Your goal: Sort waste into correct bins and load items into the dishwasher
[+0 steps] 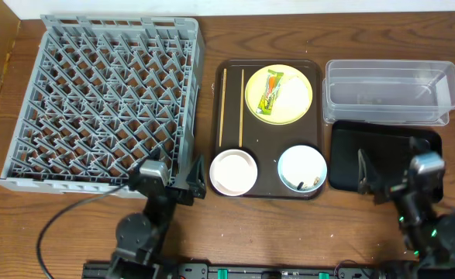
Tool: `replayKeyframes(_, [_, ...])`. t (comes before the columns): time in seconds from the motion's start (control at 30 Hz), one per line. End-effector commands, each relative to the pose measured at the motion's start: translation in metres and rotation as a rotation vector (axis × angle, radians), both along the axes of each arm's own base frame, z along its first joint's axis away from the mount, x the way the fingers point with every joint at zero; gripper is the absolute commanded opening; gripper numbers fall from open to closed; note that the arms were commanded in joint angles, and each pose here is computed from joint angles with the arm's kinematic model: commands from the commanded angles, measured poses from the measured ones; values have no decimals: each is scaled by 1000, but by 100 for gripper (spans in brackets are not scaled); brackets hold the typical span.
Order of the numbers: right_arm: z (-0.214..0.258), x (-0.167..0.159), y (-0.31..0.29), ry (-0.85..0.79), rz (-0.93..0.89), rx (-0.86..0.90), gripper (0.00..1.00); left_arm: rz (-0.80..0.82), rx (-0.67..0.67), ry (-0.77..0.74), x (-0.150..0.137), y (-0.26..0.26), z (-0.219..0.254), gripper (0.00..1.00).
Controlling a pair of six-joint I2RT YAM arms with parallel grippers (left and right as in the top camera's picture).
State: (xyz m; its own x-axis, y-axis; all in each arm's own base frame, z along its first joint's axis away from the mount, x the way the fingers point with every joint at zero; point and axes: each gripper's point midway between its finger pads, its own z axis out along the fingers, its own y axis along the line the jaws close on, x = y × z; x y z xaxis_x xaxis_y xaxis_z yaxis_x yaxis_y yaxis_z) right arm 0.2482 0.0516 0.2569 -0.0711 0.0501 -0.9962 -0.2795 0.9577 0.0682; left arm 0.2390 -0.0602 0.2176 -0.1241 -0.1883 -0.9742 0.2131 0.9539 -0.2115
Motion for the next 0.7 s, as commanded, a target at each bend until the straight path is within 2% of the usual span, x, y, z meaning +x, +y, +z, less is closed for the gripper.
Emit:
replayKeyframes(0.0, [27,15,12,105,69,50,99,13,30,61,4,2,31,99])
replayKeyframes(0.17, [37,53,23,505,99,88,99,21,72,408,16,-2,46,99])
replayKeyframes(0.3, [41,77,28,672,108,70,99,-52,90,583,19,-17,60,99])
replayKeyframes(0.4, [44,95,39,729,149,135,99,-115,76,640,21,-30,71,99])
replayKeyframes(0.5, [48,105,74,732,345,216,99,-184,49,653,23,-44,78,99])
replayKeyframes(0.57, [40,107,90,762,386,195,99,-189,47,653,22,-44,78,99])
replayKeyframes(0.67, [7,108,106,878,324,76,99,-189,47,653,22,-44,78,99])
